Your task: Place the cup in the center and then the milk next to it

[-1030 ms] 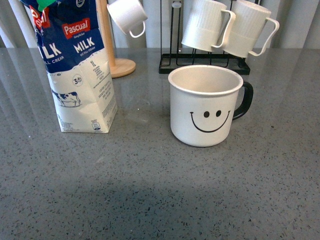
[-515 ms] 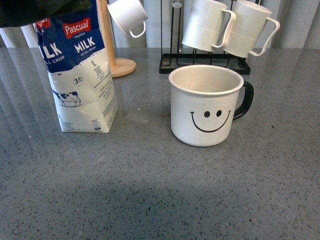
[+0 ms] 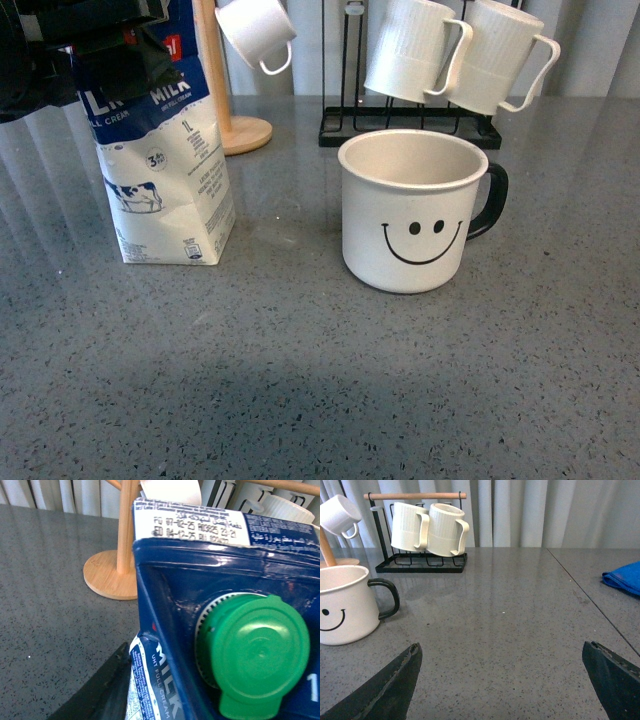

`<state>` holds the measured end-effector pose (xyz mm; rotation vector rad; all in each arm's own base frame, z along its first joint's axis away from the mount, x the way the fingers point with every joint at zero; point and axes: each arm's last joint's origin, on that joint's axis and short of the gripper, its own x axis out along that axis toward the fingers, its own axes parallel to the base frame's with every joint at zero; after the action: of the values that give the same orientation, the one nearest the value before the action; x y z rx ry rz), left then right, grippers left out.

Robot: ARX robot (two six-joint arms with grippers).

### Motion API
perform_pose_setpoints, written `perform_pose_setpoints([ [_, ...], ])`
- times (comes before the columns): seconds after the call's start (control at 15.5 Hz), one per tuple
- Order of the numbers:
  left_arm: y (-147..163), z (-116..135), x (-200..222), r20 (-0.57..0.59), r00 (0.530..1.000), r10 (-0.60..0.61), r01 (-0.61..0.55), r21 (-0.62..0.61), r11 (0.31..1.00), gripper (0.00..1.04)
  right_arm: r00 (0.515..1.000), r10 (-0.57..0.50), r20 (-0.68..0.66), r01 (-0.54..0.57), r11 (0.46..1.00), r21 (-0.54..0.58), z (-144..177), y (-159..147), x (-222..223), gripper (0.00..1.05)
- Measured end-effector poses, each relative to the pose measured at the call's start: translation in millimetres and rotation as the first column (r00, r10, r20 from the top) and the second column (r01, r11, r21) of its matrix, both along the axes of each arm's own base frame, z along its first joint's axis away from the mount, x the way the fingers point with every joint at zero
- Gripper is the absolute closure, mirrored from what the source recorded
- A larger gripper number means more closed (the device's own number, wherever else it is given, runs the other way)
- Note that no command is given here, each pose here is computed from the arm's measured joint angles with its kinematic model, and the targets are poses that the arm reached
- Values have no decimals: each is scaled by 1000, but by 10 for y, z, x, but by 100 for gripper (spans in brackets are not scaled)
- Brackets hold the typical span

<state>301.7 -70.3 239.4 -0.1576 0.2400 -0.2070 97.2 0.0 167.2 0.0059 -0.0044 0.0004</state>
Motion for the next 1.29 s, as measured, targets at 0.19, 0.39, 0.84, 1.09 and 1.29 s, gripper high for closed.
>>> perform_pose_setpoints([
  [0.19,-31,50,-53,21,1000,6,-6,1,1000,81,1000,0,0,0,1000,0,0,0,0,7],
  [0.39,-66,135,-290,56,998,25,-25,2,1000,102,1000,0,0,0,1000,0,0,0,0,7],
  [0.84,-546,266,-577,152,987,50,-42,-53,998,102,1000,0,0,0,1000,0,0,0,0,7],
  [1.09,-756,103,-539,129,990,56,-46,-82,996,102,1000,0,1,0,1000,0,1,0,0,7],
  [1.29,-851,-3,-505,117,991,61,-49,-96,994,102,1000,0,0,0,1000,0,0,0,0,7],
])
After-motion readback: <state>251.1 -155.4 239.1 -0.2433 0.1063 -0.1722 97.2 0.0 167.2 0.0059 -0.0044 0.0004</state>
